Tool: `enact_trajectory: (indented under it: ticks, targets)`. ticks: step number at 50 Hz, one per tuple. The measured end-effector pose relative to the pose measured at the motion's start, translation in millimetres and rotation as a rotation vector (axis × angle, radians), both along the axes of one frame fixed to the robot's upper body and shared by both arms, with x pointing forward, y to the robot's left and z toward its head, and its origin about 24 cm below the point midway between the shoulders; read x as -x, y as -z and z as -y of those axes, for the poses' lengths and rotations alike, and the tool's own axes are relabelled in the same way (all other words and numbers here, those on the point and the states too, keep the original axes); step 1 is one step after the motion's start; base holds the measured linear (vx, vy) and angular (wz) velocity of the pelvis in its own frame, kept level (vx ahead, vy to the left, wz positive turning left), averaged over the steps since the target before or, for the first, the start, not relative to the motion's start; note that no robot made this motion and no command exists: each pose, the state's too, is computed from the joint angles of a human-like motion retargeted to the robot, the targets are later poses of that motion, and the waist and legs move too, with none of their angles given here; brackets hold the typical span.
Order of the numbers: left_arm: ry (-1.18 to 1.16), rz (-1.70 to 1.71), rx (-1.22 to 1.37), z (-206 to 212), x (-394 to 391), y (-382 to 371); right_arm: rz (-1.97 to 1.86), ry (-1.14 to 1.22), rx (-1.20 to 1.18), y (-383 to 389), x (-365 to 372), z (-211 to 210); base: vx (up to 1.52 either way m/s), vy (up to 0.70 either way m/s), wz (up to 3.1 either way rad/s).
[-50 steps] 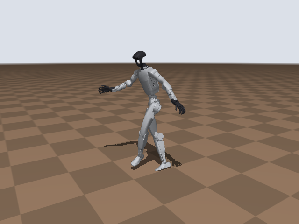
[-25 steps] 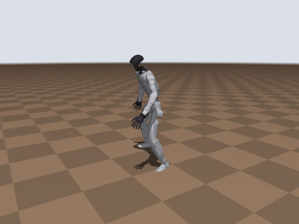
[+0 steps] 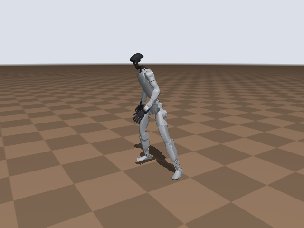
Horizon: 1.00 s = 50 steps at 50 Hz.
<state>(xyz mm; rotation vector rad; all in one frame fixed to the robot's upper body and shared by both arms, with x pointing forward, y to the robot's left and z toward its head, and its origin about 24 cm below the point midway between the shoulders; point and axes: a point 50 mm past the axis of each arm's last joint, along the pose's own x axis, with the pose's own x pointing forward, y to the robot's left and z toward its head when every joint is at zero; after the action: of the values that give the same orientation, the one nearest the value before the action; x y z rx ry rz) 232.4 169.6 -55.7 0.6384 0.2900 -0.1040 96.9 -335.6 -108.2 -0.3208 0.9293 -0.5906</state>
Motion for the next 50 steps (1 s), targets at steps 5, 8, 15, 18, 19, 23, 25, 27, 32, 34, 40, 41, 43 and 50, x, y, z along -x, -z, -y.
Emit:
enact_trajectory:
  ticks: [5, 8, 15, 18, 19, 23, 25, 27, 32, 34, 40, 41, 43, 50]
  targets:
    - [-0.161, -0.268, -0.218, -49, 44, 51, 0.084, -0.2, 0.083, -14, -50, -18, 0.1, -0.47, -0.44]
    - [-0.429, -0.441, -0.246, -89, 74, 67, 0.169, -0.285, 0.033, -24, -66, -31, 0.16, -0.7, -0.39]
    - [-0.945, -0.441, 0.052, -151, 113, 60, 0.393, -0.273, 0.052, -73, -134, -24, 0.12, -0.77, -0.81]
    - [-0.778, -0.529, -0.003, -175, 119, 51, 0.511, -0.281, 0.188, -123, -175, -5, 0.1, -0.8, -0.48]
    - [-0.739, -0.542, -0.046, -184, 120, 45, 0.566, -0.288, 0.22, -143, -187, -2, 0.14, -0.83, -0.67]
    - [-0.772, -0.424, -0.212, -223, 121, 12, 0.819, -0.308, 0.246, -210, -226, -12, 0.25, -0.92, -0.73]
    - [-0.889, -0.291, -0.222, -237, 130, -4, 0.925, -0.3, 0.199, -224, -239, -32, 0.38, -1.03, -0.46]
    - [-1.028, -0.18, -0.174, -247, 145, -13, 0.995, -0.304, 0.099, -224, -248, -60, 0.45, -1.06, -0.55]
    - [-1.356, -0.128, 0.027, -258, 200, -13, 1.076, -0.398, -0.209, -205, -251, -141, 0.53, -0.96, -1.39]
    - [-1.448, -0.179, 0.096, -252, 219, -1, 1.076, -0.431, -0.271, -199, -248, -160, 0.56, -0.76, -2.04]
    - [-1.493, -0.445, 0.133, -207, 214, 47, 0.9, -0.464, -0.23, -172, -254, -182, 0.38, -0.71, -0.13]
    - [-1.37, -0.517, 0.081, -200, 199, 52, 0.835, -0.441, -0.214, -158, -250, -179, 0.28, -0.68, 2.05]
    - [-1.025, -0.605, -0.087, -186, 158, 56, 0.704, -0.376, -0.194, -126, -236, -165, 0.25, -0.63, 2.31]
    - [-0.453, 0.003, -0.16, -118, 7, -11, 0.384, 0.148, -0.22, -23, -118, -74, 0.13, -0.66, 1.85]
